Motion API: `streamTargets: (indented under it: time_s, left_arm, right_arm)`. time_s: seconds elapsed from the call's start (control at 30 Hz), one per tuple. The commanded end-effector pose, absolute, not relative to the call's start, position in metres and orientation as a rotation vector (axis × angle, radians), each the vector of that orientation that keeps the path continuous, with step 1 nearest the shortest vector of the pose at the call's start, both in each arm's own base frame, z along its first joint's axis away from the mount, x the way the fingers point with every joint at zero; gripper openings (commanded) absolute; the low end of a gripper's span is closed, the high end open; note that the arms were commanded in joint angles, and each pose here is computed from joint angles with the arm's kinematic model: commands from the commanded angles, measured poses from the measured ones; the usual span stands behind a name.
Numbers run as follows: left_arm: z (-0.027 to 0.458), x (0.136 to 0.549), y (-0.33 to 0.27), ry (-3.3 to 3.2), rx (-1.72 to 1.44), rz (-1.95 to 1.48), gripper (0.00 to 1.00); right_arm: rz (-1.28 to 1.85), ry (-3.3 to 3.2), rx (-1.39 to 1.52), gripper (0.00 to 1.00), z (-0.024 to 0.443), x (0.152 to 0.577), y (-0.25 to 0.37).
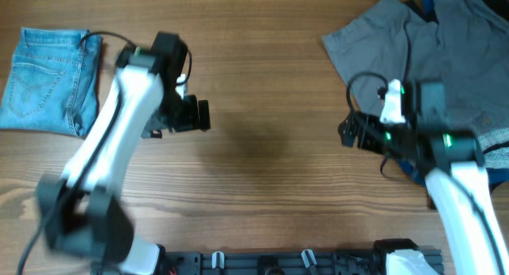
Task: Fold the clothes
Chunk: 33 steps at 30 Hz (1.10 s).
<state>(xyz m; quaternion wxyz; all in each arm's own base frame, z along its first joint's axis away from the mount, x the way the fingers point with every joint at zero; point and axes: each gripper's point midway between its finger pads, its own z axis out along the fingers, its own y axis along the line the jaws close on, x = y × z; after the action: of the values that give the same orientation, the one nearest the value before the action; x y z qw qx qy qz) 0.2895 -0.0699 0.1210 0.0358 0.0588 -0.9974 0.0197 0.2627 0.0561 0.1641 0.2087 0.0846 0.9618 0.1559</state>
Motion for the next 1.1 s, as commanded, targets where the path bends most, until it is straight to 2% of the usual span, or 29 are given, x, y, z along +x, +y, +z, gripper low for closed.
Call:
streamTargets:
  time_s: [0.0, 0.17, 0.33, 0.6, 0.8, 0.9, 1.07]
  left_arm:
    - [0.151, 0.275, -0.076, -3.397, 0.204, 0.233, 1.00]
    - [0.178, 0.259, -0.066, -3.813, 0.263, 0.443, 1.00]
    - [0.202, 0.241, -0.062, -3.923, 0.273, 0.556, 1.00]
    - [0.195, 0.239, -0.061, -3.894, 0.270, 0.525, 1.00]
    - [0.195, 0.239, -0.061, -3.894, 0.270, 0.525, 1.00]
    - [0.195, 0.239, -0.061, -3.894, 0.270, 0.525, 1.00]
    - [0.195, 0.239, -0.061, -3.894, 0.270, 0.525, 1.00]
  right_arm:
    - [0.378, 2.477, 0.205, 1.00, 0.187, 0.250, 0.046]
    - [0.251, 2.268, 0.244, 1.00, 0.212, 0.228, 0.023]
    - [0.265, 2.287, 0.239, 1.00, 0.209, 0.225, 0.025]
    - [0.265, 2.351, 0.217, 1.00, 0.197, 0.230, 0.031]
    - [0.239, 2.162, 0.092, 1.00, 0.234, 0.206, 0.032]
    - [0.193, 1.963, -0.103, 1.00, 0.249, 0.203, 0.037]
    - [0.236, 1.628, -0.102, 1.00, 0.221, 0.229, 0.045]
